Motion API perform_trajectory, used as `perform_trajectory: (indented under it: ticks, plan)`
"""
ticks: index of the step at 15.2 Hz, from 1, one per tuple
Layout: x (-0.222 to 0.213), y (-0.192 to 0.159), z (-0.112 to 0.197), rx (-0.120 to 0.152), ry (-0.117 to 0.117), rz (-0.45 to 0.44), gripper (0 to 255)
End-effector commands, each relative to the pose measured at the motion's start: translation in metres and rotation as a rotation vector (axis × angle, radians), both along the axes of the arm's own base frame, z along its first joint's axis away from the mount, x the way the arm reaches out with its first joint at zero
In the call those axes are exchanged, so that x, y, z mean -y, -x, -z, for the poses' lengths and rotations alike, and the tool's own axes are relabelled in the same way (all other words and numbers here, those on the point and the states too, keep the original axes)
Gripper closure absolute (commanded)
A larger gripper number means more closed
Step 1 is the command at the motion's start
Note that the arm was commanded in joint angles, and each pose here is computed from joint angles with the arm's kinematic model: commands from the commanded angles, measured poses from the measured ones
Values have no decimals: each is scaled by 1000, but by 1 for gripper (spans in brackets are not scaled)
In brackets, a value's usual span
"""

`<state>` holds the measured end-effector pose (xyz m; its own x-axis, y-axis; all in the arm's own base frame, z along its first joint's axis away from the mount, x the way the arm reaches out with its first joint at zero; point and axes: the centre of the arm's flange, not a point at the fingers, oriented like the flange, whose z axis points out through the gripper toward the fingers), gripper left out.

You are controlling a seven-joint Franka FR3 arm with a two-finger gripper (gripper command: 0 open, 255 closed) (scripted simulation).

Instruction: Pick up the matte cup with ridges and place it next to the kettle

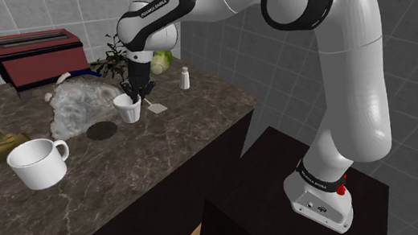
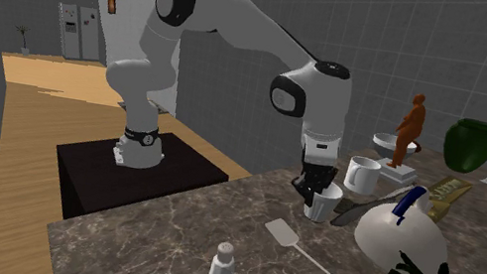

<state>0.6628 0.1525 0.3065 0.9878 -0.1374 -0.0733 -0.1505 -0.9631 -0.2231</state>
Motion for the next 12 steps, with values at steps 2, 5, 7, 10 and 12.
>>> perform_trajectory:
  ticks: [2,5,7,10,12]
  plan:
    - [0,0,1,1,0,0,255]
    - [0,0,1,1,0,0,255]
    - [0,0,1,1,0,0,0]
    - [0,0,1,1,0,0,0]
    - [3,-1,-12,1,0,0,0]
